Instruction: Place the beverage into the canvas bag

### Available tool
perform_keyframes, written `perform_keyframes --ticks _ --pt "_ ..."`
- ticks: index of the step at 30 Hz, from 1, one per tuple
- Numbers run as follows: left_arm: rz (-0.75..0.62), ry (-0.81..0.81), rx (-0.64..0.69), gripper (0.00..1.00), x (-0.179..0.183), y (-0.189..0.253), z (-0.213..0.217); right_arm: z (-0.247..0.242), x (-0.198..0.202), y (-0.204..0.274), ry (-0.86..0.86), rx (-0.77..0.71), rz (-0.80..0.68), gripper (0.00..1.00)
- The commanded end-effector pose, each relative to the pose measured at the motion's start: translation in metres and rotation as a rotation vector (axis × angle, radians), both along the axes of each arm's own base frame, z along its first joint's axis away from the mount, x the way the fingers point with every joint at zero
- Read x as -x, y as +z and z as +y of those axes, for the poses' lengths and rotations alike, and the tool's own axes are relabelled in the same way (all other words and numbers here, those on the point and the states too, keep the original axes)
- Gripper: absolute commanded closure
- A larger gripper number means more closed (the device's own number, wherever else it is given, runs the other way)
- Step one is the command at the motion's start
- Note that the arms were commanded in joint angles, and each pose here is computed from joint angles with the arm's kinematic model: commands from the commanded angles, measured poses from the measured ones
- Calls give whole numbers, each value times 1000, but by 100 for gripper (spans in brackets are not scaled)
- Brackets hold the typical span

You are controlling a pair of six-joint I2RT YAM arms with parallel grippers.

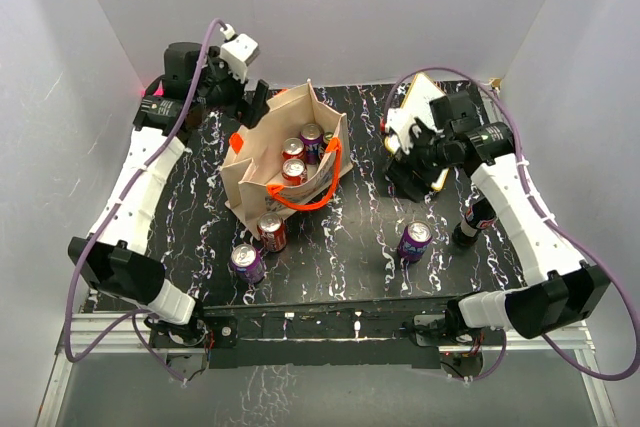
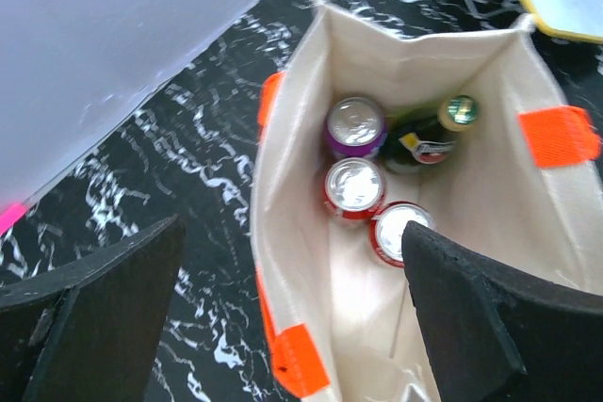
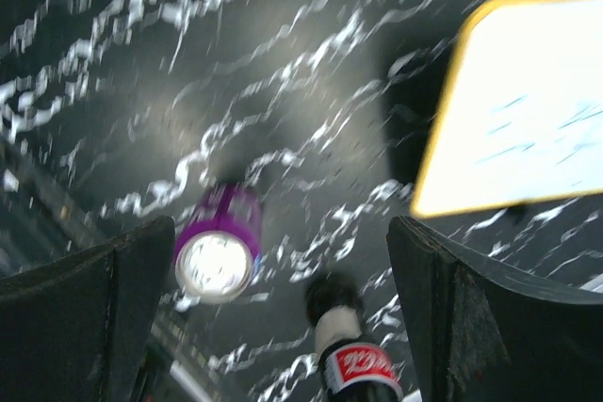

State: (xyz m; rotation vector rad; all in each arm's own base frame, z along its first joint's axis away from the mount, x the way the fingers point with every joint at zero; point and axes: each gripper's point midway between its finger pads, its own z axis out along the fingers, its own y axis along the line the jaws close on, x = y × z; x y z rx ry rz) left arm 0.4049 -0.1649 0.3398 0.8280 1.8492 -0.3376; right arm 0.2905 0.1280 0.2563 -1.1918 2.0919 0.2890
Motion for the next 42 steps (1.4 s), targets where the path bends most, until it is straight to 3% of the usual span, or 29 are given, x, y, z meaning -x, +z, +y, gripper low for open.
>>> perform_keyframes --ticks 1,6,20,42 --pt "39 180 35 3 -12 -5 35 -26 49 -41 102 133 186 0" --pt "46 185 42 3 -14 -8 39 -35 70 -79 139 187 291 0" --pt "52 173 41 3 -19 -10 37 -35 81 -137 106 237 393 2" --pt "38 179 89 3 -20 1 35 -47 84 -169 -25 314 357 9"
